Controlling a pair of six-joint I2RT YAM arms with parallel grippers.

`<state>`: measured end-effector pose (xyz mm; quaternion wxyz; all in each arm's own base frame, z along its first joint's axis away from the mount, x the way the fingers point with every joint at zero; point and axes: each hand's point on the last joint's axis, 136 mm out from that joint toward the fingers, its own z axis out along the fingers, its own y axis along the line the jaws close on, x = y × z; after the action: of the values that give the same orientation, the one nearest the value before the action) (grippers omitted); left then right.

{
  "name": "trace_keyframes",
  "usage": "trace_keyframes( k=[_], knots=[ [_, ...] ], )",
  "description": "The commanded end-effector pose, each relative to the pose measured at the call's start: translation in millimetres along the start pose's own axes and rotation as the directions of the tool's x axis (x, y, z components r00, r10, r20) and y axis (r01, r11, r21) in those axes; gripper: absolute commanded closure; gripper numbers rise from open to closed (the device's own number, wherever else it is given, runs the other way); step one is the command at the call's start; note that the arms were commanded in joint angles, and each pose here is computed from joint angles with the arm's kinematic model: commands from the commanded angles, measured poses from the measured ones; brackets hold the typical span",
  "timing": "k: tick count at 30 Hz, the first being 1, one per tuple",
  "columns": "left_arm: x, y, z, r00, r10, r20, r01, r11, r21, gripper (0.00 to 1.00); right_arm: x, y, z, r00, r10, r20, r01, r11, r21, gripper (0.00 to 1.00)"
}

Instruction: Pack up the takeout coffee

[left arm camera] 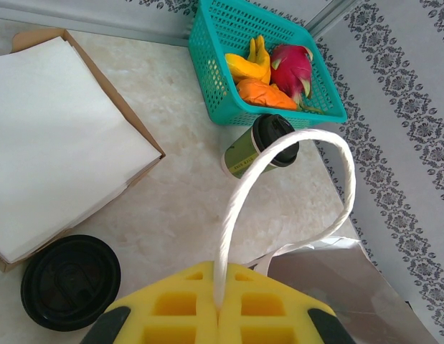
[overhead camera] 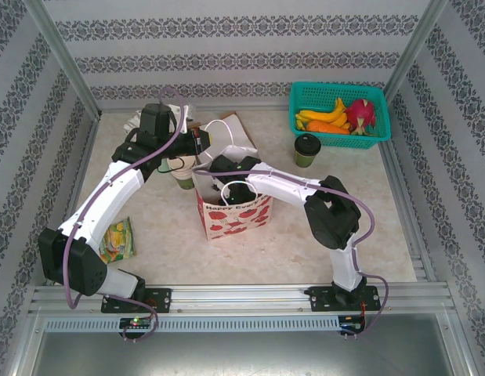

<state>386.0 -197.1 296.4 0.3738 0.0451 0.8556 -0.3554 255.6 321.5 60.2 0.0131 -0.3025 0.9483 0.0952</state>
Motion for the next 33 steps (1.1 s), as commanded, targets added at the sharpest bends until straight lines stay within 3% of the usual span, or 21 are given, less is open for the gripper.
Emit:
trace_keyframes(
  k=[1, 8, 33],
  knots=[
    [-1.7, 0.1, -1.0, 1.000, 0.011, -0.015, -0.011, 1.000, -0.001, 1.00, 13.4, 3.9, 11.5, 0.999, -0.020, -0.045, 0.020, 1.000, -0.011, 0.91],
    [-1.5, -0.3, 0.1, 1.000, 0.012, -0.020, -0.012, 1.000, 0.001, 1.00, 15.3, -1.3, 26.3, 0.996, -0.005, -0.086, 0.006, 1.000, 0.013, 0.86],
    [-0.6, -11.6, -1.8, 0.998, 0.051, -0.025, -0.049, 0.997, 0.065, 1.00, -51.1, 46.8, -130.4, 0.944, -0.045, 0.327, 0.100, 0.983, -0.154, 0.36]
  ],
)
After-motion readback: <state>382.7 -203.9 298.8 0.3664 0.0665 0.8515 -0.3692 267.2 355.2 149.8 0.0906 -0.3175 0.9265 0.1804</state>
